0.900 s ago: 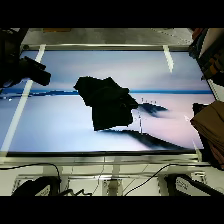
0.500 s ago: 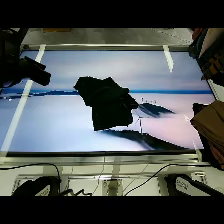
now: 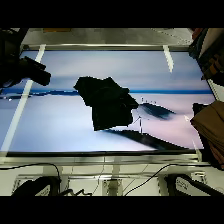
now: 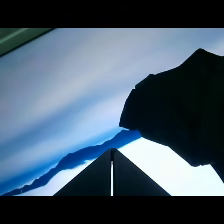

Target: Fold the clothes and pants, and hang the long-sleeved shirts on hangers.

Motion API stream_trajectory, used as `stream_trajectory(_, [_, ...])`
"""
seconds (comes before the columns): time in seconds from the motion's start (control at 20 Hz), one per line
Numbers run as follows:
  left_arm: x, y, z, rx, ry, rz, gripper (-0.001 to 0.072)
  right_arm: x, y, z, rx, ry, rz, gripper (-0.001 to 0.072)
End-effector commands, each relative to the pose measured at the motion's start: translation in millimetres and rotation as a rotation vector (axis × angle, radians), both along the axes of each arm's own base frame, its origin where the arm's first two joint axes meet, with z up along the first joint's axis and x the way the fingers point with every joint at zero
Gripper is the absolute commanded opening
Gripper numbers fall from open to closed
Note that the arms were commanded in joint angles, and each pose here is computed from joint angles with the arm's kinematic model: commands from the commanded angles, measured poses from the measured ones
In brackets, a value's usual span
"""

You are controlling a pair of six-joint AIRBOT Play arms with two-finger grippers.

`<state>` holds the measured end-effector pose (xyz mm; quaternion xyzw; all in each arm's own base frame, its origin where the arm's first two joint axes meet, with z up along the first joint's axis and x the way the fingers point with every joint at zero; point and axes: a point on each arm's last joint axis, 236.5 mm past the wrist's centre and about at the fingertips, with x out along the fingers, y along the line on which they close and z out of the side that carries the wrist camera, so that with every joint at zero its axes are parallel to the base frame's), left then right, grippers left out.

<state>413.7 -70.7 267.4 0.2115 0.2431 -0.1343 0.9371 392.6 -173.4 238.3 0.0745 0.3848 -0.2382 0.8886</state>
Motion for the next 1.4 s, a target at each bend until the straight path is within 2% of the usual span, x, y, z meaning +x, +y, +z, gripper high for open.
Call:
stream_trajectory(0.0, [-2, -10, 0, -0.064, 0.012, -0.009, 0.0030, 0, 0, 0, 0.000, -0.001, -0.001, 0.0032])
stream_trajectory(0.15, [-9, -44, 5, -0.278, 0.056, -0.054, 0.0030, 0, 1, 0, 0.005, -0.002, 0.002, 0.0032])
stream_trajectory(0.3, [-10, -58, -2, -0.344, 0.102, -0.077, 0.0031, 1, 1, 0, 0.005, -0.005, 0.003, 0.0032])
stream_trajectory(0.35, [-12, -65, -13, -0.364, 0.155, -0.091, 0.0046, 1, 1, 1, 0.006, -0.007, 0.004, 0.0034])
stream_trajectory(0.4, [-16, -73, -28, -0.378, 0.229, -0.109, 0.0119, 2, 1, 1, 0.006, -0.008, 0.004, 0.0034])
stream_trajectory(0.45, [-25, -84, -50, -0.378, 0.332, -0.134, 0.0165, 2, 1, 1, 0.005, -0.011, 0.005, 0.0034])
stream_trajectory(0.65, [-74, -141, -130, -0.277, 0.705, -0.281, 0.0170, 2, 1, 1, 0.002, -0.009, 0.004, 0.0034])
stream_trajectory(0.7, [-82, -162, -143, -0.261, 0.749, -0.317, 0.0131, 2, 1, 0, 0.000, -0.006, 0.006, 0.0033])
stream_trajectory(0.75, [-91, -188, -156, -0.234, 0.778, -0.371, 0.0045, 2, 1, 0, -0.006, -0.001, 0.015, 0.0034])
stream_trajectory(0.85, [-112, -238, -181, -0.188, 0.815, -0.467, 0.0030, 0, 1, -1, -0.005, 0.010, 0.016, 0.0033])
stream_trajectory(0.9, [-122, -258, -194, -0.166, 0.829, -0.505, 0.0097, 0, 1, -2, -0.009, 0.014, 0.023, 0.0033])
stream_trajectory(0.95, [-130, -276, -207, -0.149, 0.845, -0.526, 0.0406, 0, 1, -2, -0.021, 0.022, 0.038, 0.0034])
stream_trajectory(1.0, [-134, -289, -220, -0.164, 0.873, -0.485, 0.0658, 0, 1, -2, -0.029, 0.026, 0.047, 0.0034])
stream_trajectory(1.05, [-132, -299, -234, -0.189, 0.890, -0.409, 0.0688, 0, 1, -2, -0.030, 0.027, 0.048, 0.0033])
stream_trajectory(1.35, [-110, -307, -291, -0.212, 0.914, -0.156, 0.0686, 0, 2, -1, -0.029, 0.025, 0.049, 0.0033])
